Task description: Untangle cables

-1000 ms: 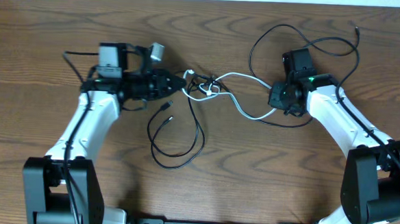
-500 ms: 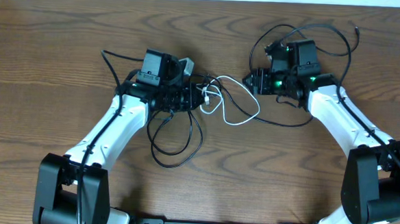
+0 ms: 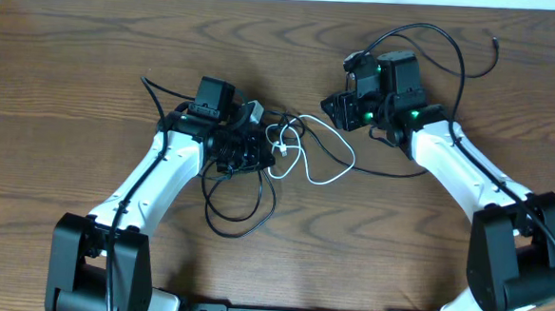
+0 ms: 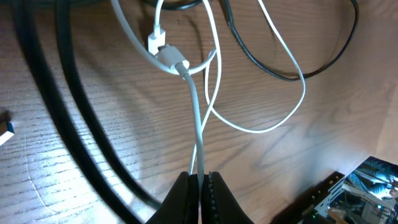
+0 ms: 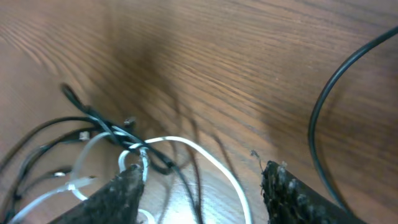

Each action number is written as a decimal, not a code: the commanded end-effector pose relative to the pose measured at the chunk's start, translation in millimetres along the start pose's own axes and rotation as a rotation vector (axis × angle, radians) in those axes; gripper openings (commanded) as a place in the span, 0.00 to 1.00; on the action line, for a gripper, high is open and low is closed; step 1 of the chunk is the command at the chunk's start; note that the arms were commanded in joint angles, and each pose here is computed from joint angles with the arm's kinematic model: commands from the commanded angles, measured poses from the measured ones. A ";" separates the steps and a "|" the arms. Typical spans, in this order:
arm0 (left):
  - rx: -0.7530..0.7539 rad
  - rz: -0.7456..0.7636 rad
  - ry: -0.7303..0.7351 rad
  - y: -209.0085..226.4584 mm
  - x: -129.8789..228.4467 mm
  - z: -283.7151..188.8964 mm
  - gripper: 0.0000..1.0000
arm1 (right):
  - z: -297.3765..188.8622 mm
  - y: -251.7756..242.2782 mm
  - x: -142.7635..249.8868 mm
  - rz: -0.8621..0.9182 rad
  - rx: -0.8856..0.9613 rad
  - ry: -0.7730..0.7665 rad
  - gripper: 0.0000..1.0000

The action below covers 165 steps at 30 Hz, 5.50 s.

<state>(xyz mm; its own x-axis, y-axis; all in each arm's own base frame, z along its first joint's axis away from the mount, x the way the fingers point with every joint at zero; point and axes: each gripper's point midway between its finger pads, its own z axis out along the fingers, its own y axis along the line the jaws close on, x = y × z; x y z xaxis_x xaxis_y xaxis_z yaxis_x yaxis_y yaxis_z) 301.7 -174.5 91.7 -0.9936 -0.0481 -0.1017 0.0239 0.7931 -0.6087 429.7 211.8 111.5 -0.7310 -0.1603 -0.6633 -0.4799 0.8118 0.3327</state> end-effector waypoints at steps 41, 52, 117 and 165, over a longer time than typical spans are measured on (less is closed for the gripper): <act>-0.121 -0.023 -0.036 12.1 -3.4 1.0 0.07 | 67.7 5.2 40.6 -0.225 -0.276 0.052 0.51; -0.267 -0.055 -0.139 9.2 -11.4 13.3 0.08 | 70.6 4.0 44.0 -0.229 -0.246 0.068 0.54; -0.434 -0.270 -0.545 26.3 -115.7 53.6 0.56 | 69.7 13.9 23.2 -0.064 -0.288 0.008 0.58; -0.079 -0.020 -0.351 -27.0 -111.2 15.7 0.07 | 38.9 99.0 104.7 0.269 -0.606 0.425 0.46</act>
<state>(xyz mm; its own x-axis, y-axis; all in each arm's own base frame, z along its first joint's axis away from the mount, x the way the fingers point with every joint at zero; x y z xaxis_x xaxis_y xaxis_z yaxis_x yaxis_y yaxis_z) 417.9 -192.6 105.7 -0.8715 -0.2878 -0.3970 -0.0558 0.8626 -0.5028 321.6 298.8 76.4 -0.9250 -0.2939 -0.2407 -0.3208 0.2648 0.9094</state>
